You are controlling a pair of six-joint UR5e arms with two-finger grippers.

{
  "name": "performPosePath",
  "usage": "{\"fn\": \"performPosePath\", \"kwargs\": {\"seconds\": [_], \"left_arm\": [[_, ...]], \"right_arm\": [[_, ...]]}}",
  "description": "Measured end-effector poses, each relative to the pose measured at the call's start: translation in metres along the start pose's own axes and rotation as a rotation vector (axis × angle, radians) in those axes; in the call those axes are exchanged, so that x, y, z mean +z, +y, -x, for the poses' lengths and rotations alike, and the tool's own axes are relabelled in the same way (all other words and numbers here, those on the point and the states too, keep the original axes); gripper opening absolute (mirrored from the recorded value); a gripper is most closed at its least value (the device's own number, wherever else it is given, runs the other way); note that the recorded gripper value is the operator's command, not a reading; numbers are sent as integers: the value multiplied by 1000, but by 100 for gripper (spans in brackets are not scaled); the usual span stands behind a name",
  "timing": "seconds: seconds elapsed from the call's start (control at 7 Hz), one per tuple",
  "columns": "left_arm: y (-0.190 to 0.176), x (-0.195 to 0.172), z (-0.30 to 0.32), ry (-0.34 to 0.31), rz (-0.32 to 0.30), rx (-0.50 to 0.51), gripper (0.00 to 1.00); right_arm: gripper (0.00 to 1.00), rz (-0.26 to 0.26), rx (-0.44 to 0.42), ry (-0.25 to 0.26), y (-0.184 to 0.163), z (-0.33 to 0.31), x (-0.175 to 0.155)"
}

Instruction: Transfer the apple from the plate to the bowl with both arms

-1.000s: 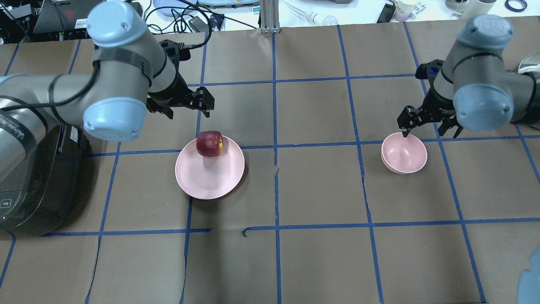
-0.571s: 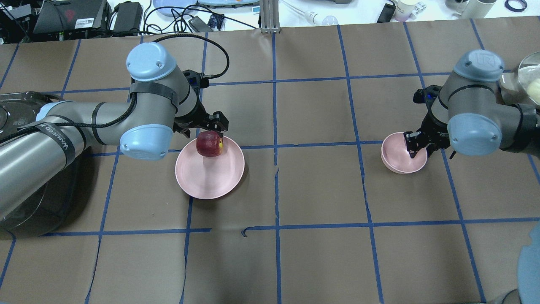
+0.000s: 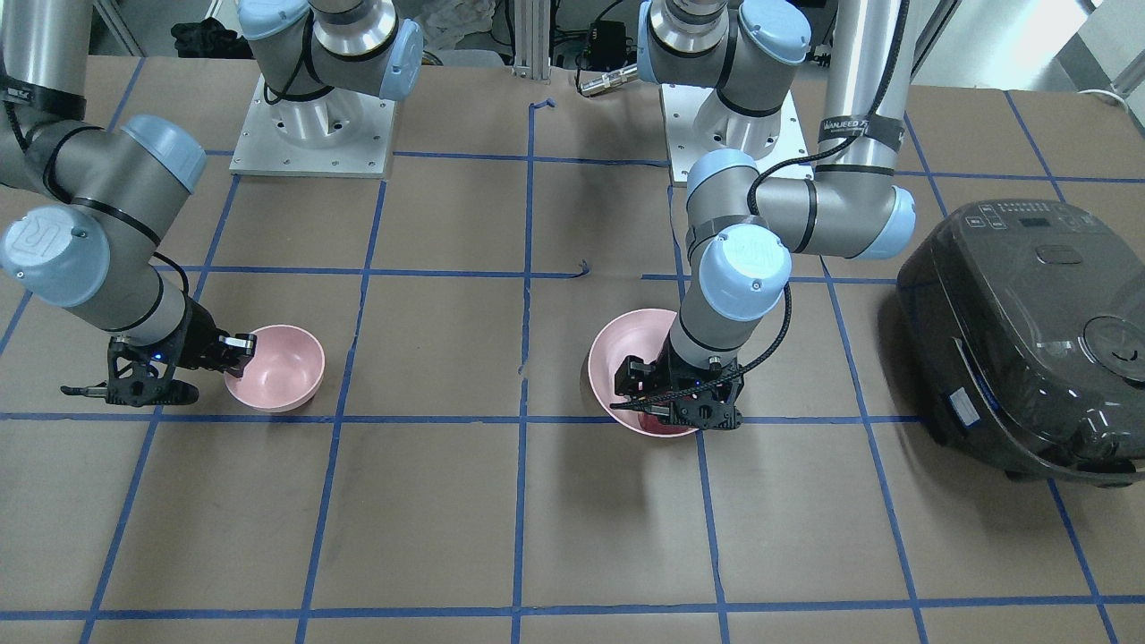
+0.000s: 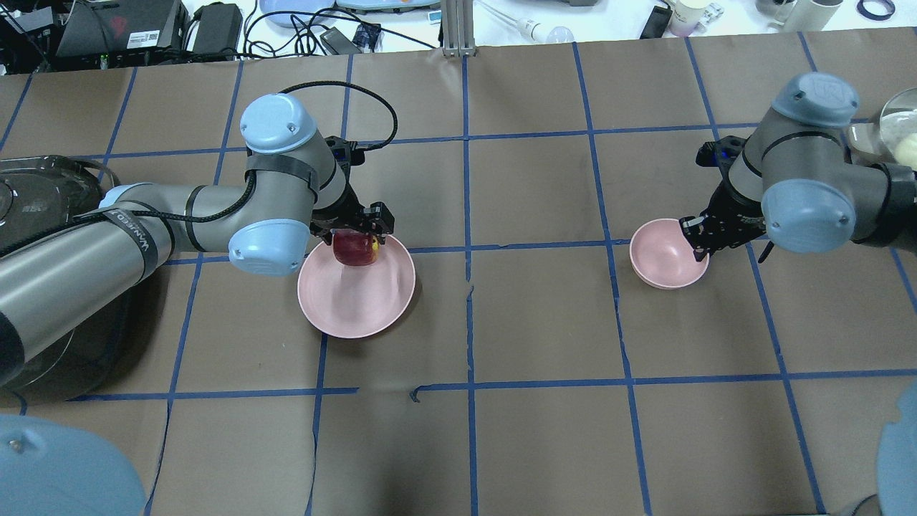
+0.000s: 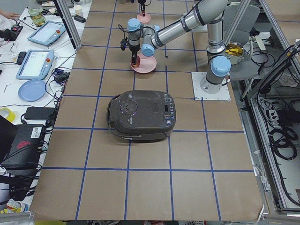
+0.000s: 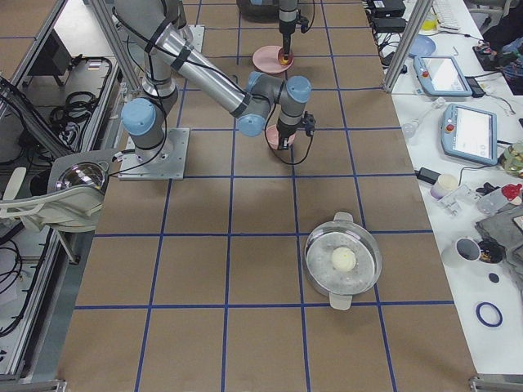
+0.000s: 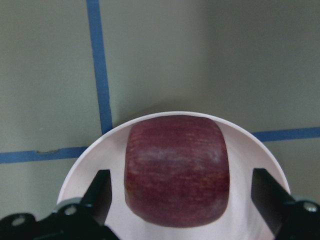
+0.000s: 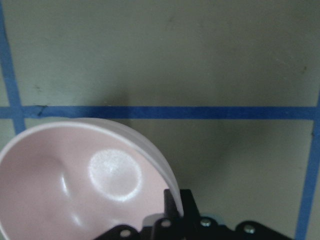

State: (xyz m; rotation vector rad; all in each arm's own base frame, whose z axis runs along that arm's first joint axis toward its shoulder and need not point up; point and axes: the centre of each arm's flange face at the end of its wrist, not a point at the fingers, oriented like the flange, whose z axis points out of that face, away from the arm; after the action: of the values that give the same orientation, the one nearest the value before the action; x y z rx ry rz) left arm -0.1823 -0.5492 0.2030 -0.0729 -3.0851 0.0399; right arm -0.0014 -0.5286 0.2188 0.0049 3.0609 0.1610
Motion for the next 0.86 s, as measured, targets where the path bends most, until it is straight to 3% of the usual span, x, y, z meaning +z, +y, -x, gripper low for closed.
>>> {"fn": "performPosePath", "kwargs": {"seconds": [0.14,0.29,0.43,0.57,0.71,0.86], "left_arm": [[-1,10,0,1,14,3,48],[-2,14,1,1,19,7,33],[-3,13,0,2,14,10,24],[-2,5,-4,3,1,17,22],[2,-4,-14,5,-14,29,14],[6,-14,-28,11,-28,45,12]], "right_arm": [[0,-3,20,-35,-2,33,-1],[0,3,46,-41,2,78,2],[0,13,64,-35,10,126,8],[0,28,62,-28,21,161,14],[98,38,59,-22,27,179,19],[100,36,60,-12,30,185,19]]}}
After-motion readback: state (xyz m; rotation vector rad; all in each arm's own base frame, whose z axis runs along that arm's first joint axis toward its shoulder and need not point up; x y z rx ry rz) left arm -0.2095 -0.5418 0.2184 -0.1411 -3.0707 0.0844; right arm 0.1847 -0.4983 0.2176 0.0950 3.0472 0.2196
